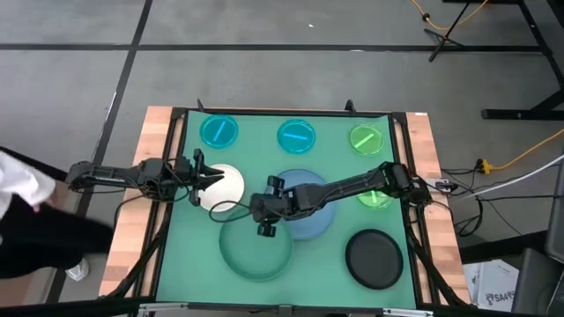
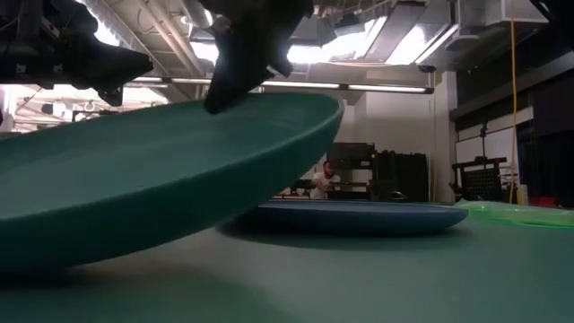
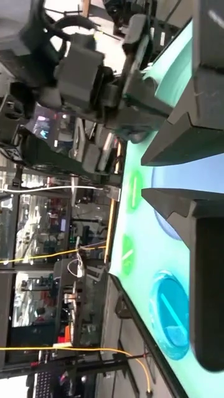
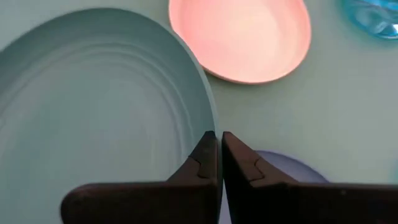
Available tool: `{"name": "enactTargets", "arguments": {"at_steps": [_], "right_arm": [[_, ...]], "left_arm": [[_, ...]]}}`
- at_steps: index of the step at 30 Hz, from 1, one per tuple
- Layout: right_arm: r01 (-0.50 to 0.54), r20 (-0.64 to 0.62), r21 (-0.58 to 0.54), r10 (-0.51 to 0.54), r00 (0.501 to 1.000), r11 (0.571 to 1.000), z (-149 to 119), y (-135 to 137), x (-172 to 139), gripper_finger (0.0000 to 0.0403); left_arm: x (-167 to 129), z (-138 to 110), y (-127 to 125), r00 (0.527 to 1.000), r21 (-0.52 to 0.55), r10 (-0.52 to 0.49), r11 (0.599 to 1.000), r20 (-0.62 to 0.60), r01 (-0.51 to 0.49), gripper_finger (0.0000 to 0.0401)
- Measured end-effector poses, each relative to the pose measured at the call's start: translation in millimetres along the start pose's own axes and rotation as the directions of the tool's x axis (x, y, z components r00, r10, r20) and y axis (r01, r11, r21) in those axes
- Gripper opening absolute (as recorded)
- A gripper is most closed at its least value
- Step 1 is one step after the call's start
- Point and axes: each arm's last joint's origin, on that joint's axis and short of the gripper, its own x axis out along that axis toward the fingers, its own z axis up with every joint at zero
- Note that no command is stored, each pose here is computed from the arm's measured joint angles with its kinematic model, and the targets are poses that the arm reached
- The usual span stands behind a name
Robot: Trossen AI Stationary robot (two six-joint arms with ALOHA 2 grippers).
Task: Stack plastic plates
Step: Stack the green plate on top of the blue plate
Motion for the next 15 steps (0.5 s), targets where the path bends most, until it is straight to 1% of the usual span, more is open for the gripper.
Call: {"name": "enactTargets", "arguments": {"at_steps": [2,6,15], "right_arm": [[0.004,0.000,0.002,-0.004,1.000,1.000,1,-3,-7,0.0000],[0.059,-0.012,0.011,-0.059,0.998,0.998,2,-10,-22,0.0000],[0.174,-0.062,0.038,-0.172,0.983,0.984,-3,-21,-45,0.0000]], "left_arm": [[0,-1,0,1.000,0.003,0.001,1.000,-0.016,-0.001,0.0061],[0,-3,0,0.999,0.006,0.003,1.000,-0.035,-0.003,0.0061],[0,-3,0,0.999,0.005,0.002,1.000,-0.034,-0.002,0.0061]]}}
